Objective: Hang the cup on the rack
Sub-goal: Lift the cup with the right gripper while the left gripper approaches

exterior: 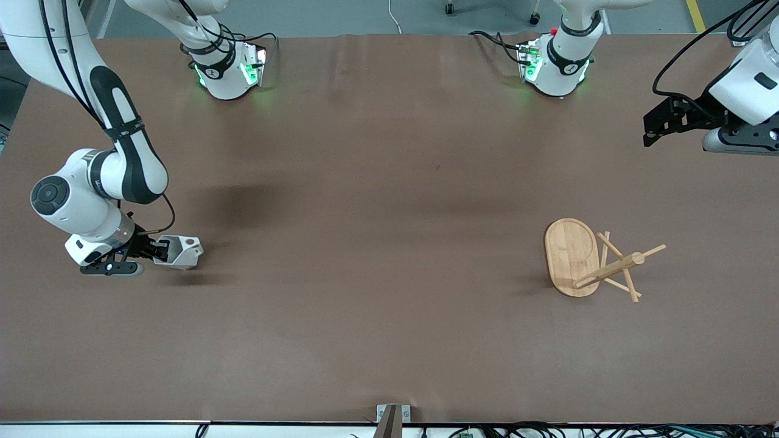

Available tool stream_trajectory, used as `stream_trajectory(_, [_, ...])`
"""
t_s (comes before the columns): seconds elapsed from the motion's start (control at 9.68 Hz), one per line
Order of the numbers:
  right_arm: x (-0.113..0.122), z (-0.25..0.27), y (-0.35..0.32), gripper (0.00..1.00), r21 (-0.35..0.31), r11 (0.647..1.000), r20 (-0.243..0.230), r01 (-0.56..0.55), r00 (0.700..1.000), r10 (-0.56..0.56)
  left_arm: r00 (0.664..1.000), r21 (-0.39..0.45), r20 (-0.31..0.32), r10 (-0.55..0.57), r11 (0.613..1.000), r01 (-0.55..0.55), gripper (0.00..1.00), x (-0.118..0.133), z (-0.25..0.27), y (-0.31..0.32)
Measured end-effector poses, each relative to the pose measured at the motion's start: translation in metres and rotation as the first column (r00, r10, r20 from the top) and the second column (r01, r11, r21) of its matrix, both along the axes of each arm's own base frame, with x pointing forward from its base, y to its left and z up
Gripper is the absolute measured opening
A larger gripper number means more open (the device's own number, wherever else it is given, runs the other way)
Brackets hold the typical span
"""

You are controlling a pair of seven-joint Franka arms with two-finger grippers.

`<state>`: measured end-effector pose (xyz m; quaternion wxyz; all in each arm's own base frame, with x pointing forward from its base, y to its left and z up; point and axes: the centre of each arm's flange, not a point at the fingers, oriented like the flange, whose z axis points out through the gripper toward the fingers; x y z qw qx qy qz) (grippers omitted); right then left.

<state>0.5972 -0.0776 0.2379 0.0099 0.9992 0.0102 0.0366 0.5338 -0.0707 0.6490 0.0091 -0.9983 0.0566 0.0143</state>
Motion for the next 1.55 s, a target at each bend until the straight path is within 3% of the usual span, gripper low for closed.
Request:
stream_trajectory(0.1, [0.0, 0.002, -0.001, 0.04, 0.028, 0.999, -0.013, 0.03, 0.999, -0.029, 1.0, 0.001, -0.003, -0.005, 1.0, 0.005, 1.0, 0.0, -0.001, -0.003])
stream_trajectory(0.41, [0.003, 0.017, -0.002, 0.04, 0.147, 0.982, -0.162, 0.118, 0.982, -0.094, 1.0, 0.001, -0.005, -0.009, 1.0, 0.009, 1.0, -0.001, -0.002, -0.005])
stream_trajectory(0.62, [0.009, 0.064, 0.02, 0.04, 0.24, 0.961, -0.181, 0.134, 0.979, -0.092, 1.0, 0.001, -0.005, -0.014, 1.0, 0.014, 1.0, -0.001, -0.002, -0.008])
stream_trajectory(0.83, [0.002, 0.13, 0.065, 0.04, 0.369, 0.92, -0.162, 0.128, 0.984, -0.072, 0.999, -0.015, -0.003, -0.035, 0.999, 0.035, 1.0, -0.003, -0.002, -0.022])
stream_trajectory(1.03, [-0.015, 0.176, 0.105, 0.04, 0.528, 0.836, -0.174, 0.151, 0.982, -0.067, 0.997, -0.087, -0.002, -0.082, 0.993, 0.081, 1.0, -0.006, -0.003, -0.055])
stream_trajectory(1.24, [-0.03, 0.193, 0.149, 0.04, 0.645, 0.748, -0.178, 0.158, 0.983, -0.055, 0.984, -0.124, 0.009, -0.179, 0.976, 0.179, 1.0, -0.011, -0.012, -0.11])
stream_trajectory(1.55, [-0.048, 0.194, 0.23, 0.04, 0.766, 0.619, -0.212, 0.173, 0.977, -0.009, 0.908, -0.177, 0.15, -0.392, 0.893, 0.415, 1.0, -0.025, -0.02, -0.22])
